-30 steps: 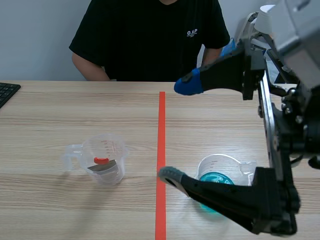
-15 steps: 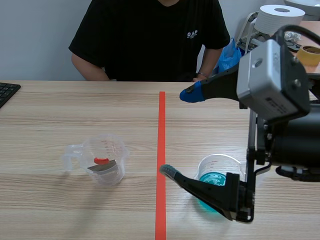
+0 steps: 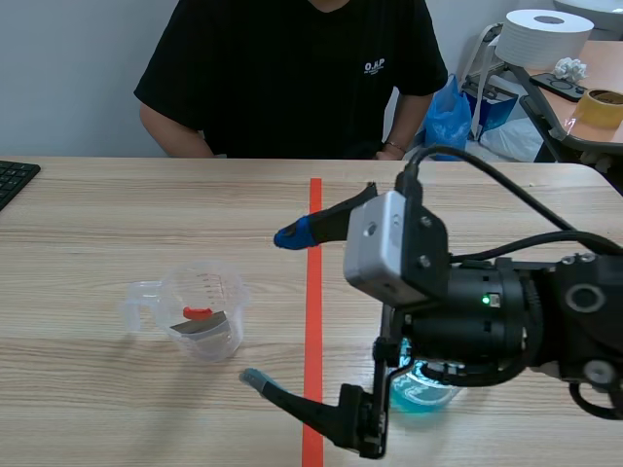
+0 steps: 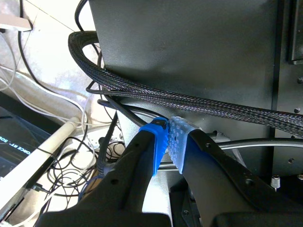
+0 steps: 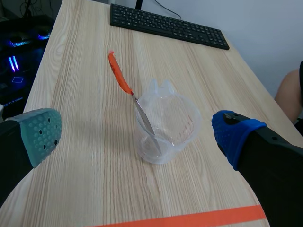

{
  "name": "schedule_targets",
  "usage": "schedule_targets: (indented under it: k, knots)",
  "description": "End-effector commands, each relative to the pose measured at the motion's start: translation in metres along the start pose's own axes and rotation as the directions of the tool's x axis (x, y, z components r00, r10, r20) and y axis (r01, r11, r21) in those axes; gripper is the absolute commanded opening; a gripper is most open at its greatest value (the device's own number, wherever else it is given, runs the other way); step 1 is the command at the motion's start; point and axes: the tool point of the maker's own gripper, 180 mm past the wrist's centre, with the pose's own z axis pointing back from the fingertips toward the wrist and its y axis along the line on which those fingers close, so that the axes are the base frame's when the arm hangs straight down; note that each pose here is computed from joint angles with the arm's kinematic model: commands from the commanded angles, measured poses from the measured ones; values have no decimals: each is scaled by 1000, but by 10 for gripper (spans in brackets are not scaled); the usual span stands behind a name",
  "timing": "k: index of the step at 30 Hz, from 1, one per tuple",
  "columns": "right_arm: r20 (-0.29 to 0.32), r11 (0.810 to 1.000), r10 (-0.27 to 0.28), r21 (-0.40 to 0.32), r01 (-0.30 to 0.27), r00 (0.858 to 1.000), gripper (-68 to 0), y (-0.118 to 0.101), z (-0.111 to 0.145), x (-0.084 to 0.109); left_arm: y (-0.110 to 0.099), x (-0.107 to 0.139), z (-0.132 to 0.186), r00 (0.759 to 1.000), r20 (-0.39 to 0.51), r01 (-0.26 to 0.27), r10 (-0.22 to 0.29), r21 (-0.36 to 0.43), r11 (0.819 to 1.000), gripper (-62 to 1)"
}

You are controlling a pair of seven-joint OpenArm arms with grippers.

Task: Do the redox reaction experiment.
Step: 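Lift the metal plate out of the left beaker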

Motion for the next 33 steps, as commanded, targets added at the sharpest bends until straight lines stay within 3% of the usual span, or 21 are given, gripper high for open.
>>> schedule_targets:
  k: [1, 9, 14, 18, 25, 33]
  knots:
    - [53, 1000, 24, -9, -23, 998, 4, -10, -6, 11, 2, 6, -1, 1000, 18, -1, 1, 3, 1000, -567]
    - [76, 999, 40, -13, -39, 996, 4, -22, -35, 3, 2, 6, -1, 1000, 18, -1, 1, 3, 1000, -567]
    - [96, 998, 63, -1, -63, 993, 1, -26, -46, 10, 2, 6, -1, 1000, 18, -1, 1, 3, 1000, -567]
    - [114, 996, 83, 2, -84, 990, -89, -30, -49, 16, 2, 6, -1, 1000, 18, -1, 1, 3, 1000, -567]
    - [109, 995, 98, 5, -99, 989, -182, -31, -49, 16, 2, 6, -1, 1000, 18, -1, 1, 3, 1000, -567]
    - [113, 995, 98, 4, -99, 989, -370, -31, -50, 17, 2, 6, -1, 1000, 18, -1, 1, 3, 1000, -567]
